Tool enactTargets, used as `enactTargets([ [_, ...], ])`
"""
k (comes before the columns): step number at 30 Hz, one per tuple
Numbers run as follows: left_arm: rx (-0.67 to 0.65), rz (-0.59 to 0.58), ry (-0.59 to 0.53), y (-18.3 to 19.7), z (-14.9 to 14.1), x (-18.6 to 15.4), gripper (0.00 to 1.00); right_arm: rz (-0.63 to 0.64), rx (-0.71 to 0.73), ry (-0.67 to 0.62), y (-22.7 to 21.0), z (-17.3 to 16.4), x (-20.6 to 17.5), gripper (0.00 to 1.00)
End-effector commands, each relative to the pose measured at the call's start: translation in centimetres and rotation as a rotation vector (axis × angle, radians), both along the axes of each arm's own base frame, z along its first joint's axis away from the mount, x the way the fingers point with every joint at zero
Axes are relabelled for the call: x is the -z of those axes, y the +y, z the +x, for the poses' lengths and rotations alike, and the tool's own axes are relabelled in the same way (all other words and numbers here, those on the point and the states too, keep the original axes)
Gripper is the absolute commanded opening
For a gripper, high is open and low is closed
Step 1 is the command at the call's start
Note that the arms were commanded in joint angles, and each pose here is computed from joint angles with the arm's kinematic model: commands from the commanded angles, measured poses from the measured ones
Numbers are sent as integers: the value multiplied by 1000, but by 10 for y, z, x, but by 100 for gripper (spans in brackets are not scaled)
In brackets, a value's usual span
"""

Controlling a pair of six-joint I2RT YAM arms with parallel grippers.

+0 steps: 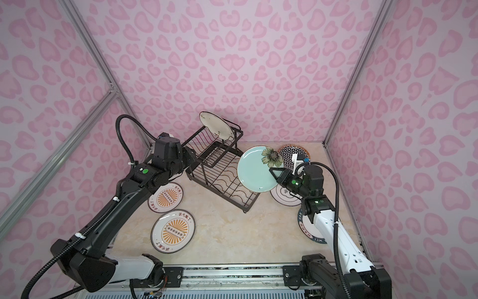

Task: Load plates into a dish rack
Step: Rotate the dish rack at the top-center of the table.

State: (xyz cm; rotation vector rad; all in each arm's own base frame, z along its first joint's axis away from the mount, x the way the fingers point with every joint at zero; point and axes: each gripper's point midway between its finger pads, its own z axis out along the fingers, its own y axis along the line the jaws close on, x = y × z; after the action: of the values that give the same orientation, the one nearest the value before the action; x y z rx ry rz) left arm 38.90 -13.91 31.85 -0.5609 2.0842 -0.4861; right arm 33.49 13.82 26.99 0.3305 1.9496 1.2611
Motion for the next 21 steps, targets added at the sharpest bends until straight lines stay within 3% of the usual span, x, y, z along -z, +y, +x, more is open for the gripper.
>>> enactTargets([
  [1, -47, 30, 1, 7, 8, 0, 45, 22, -32, -86, 5, -2, -19, 0],
  [14, -119, 85, 56, 7, 37, 19, 43, 32, -48, -68, 4, -10, -10, 0],
  [21, -127, 125, 79, 6, 47, 25, 37, 38, -49, -72, 2, -11, -11, 0],
])
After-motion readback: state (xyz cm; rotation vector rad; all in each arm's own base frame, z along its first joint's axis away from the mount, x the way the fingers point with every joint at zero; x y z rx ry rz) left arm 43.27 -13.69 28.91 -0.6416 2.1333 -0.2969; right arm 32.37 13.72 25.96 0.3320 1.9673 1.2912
